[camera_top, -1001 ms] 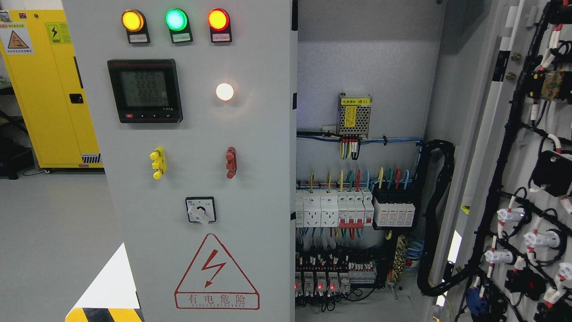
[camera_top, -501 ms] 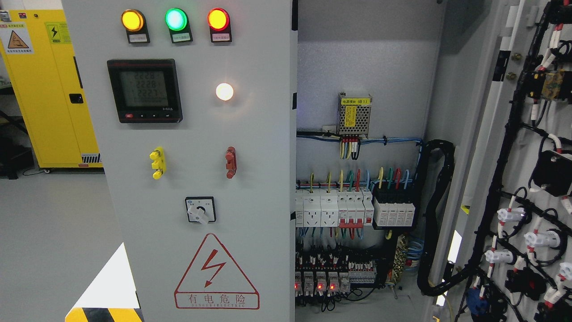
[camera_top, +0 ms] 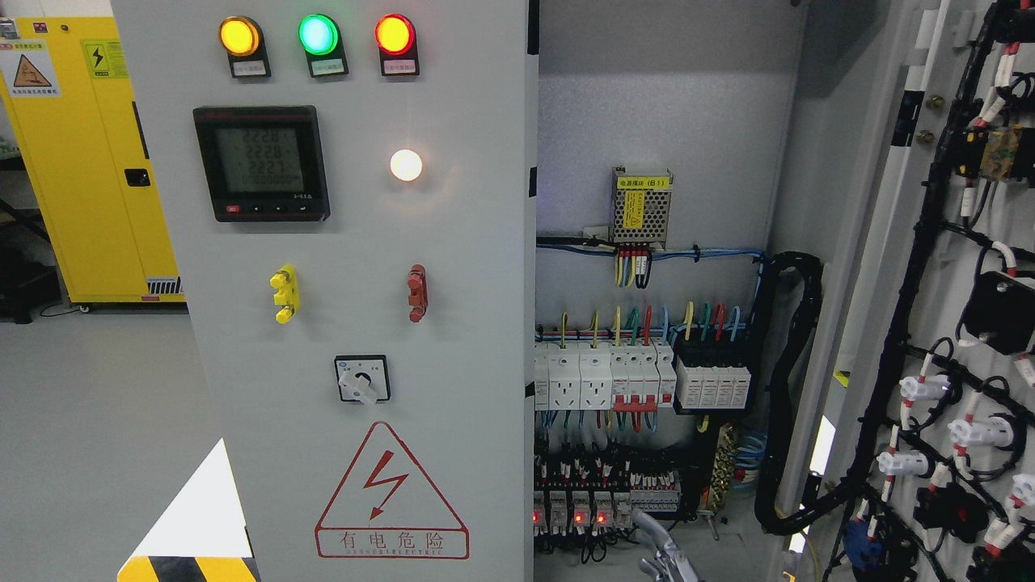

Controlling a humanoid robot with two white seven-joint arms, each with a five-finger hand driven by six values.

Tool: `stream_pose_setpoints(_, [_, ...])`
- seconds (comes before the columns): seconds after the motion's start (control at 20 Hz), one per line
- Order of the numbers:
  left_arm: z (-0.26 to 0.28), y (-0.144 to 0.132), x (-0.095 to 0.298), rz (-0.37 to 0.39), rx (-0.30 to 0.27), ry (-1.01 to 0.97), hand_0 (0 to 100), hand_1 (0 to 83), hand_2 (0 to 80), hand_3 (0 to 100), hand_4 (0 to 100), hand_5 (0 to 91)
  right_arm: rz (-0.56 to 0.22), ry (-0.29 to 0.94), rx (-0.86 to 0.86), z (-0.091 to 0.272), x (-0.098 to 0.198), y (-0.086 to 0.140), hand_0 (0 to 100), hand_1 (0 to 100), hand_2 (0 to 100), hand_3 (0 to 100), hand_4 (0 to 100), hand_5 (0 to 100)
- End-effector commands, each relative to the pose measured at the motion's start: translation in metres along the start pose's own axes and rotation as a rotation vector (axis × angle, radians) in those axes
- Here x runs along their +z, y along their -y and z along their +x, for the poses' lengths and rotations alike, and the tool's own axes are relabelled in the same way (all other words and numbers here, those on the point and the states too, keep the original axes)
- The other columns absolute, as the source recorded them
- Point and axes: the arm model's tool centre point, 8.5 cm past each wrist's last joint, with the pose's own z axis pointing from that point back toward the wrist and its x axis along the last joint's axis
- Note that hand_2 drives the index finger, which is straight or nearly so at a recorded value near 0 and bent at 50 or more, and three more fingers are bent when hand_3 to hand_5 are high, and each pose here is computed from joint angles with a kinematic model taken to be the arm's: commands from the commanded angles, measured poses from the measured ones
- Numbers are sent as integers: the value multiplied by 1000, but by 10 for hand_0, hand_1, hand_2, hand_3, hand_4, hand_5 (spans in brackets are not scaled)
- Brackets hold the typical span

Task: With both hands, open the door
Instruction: 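Raise the right hand up into the open cabinet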

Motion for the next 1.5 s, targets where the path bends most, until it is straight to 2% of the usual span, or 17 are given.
stream_pose_setpoints(0.0, [-2,13,-2,-20,2,-4,0,0,0,0,0,0,-32,108,-21,39,-57,1,211,99,0,0,0,0])
stream_pose_setpoints(0.25, [-3,17,-2,-26,6,-10,0,0,0,0,0,0,-58,84,-31,43,-88,11,212,93,0,0,0,0])
stream_pose_setpoints(0.65, [2,17,-3,-26,4,0,0,0,0,0,0,0,-33,57,-37,52,-130,15,211,90,0,0,0,0])
stream_pose_setpoints(0.9, [3,17,-3,-27,8,2,0,0,0,0,0,0,-24,16,-34,40,-141,16,212,90,0,0,0,0])
stream_pose_setpoints(1.15, [3,18,-3,-28,9,2,0,0,0,0,0,0,-5,30,-66,47,-157,18,212,90,0,0,0,0])
stream_pose_setpoints(1.35, [2,18,-3,-29,7,1,0,0,0,0,0,0,-3,-4,-66,39,-167,21,212,90,0,0,0,0])
stream_pose_setpoints(1.45, [6,18,-4,-30,5,6,0,0,0,0,0,0,34,-11,-64,37,-169,19,212,90,0,0,0,0])
